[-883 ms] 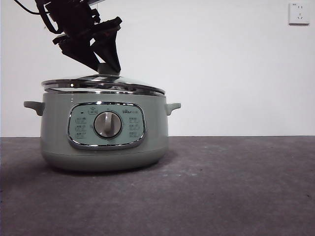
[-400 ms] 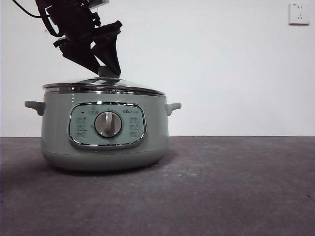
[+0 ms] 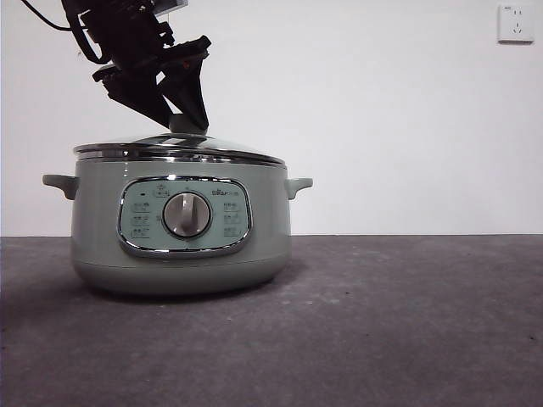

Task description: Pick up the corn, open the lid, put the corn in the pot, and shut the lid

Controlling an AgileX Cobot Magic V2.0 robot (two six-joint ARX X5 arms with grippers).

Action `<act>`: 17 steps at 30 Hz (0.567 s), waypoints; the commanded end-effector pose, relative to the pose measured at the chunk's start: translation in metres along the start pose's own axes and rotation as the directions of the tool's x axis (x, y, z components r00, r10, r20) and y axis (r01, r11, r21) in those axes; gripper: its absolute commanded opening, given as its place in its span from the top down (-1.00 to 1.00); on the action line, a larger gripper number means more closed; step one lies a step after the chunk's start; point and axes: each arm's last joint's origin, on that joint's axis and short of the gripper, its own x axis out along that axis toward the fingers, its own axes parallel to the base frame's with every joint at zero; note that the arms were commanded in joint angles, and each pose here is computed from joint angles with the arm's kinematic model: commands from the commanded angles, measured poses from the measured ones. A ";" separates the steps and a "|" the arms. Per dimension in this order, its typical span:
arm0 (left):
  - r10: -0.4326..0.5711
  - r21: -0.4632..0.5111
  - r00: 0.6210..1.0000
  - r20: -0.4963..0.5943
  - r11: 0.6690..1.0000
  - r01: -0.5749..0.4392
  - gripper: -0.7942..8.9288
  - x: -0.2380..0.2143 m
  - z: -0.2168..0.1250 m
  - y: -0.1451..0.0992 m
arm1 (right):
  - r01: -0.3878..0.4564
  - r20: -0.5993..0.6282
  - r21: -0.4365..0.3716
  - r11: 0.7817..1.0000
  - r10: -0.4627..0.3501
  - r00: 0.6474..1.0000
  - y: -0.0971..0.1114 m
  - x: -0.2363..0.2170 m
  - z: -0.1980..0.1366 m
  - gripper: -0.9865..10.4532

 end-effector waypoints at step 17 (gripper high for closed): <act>0.013 -0.028 0.998 0.055 1.000 -0.011 0.85 -0.012 0.005 0.005 | 0.027 -0.031 -0.002 1.000 -0.027 0.999 -0.001 0.001 -0.004 0.01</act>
